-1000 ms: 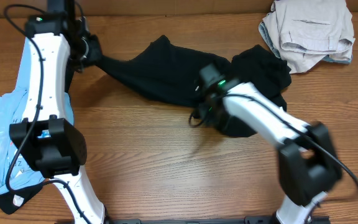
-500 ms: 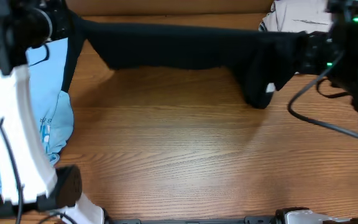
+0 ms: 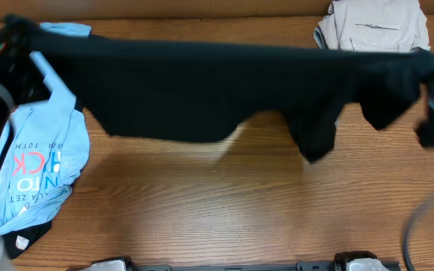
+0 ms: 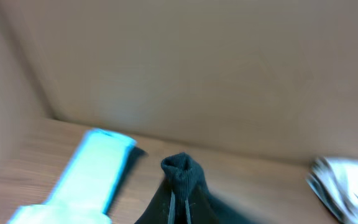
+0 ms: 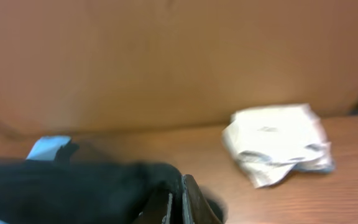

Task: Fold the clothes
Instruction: 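Lift the black shirt with both grippers and shake it out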

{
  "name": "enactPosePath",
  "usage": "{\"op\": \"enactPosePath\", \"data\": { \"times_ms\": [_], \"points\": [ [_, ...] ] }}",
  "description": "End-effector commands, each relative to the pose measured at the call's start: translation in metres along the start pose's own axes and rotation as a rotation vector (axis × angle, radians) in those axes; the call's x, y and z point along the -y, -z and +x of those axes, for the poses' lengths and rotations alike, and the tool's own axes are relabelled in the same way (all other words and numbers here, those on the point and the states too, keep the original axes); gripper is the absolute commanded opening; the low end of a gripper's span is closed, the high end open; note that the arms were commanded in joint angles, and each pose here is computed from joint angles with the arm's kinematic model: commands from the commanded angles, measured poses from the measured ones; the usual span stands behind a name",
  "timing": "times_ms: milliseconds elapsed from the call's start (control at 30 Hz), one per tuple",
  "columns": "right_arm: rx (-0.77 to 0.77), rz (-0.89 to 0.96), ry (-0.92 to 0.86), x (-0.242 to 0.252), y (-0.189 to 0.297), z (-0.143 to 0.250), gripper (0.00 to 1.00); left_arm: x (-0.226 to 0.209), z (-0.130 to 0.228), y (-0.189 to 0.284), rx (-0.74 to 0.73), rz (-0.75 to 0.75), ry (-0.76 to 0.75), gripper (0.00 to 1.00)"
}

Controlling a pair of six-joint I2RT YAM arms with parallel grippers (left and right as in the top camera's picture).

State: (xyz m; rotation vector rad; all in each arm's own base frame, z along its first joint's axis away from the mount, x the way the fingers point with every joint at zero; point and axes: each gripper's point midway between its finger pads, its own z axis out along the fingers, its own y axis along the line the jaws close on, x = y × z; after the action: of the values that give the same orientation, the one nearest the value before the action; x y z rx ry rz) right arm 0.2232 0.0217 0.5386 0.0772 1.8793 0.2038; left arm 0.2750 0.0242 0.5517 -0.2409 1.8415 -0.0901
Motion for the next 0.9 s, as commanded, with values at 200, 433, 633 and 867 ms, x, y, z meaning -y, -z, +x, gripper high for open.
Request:
{"op": "enactPosePath", "data": {
  "times_ms": [200,433,633,867],
  "points": [
    [0.015,0.125,0.053,0.023,-0.01,-0.009,0.04,-0.043,-0.014,0.007,0.063,-0.237,-0.031,0.04],
    [-0.161,0.061,0.084,0.016,-0.099,0.01,0.04,-0.05,0.014,-0.085,-0.12,-0.233,-0.04,0.04],
    [0.069,0.043,0.137,0.014,-0.206,-0.053,0.04,-0.046,-0.018,-0.181,0.017,-0.171,-0.036,0.04],
    [0.414,0.007,0.168,-0.003,-0.179,-0.136,0.04,-0.031,-0.063,-0.187,0.201,-0.098,-0.047,0.04]
  ]
}}
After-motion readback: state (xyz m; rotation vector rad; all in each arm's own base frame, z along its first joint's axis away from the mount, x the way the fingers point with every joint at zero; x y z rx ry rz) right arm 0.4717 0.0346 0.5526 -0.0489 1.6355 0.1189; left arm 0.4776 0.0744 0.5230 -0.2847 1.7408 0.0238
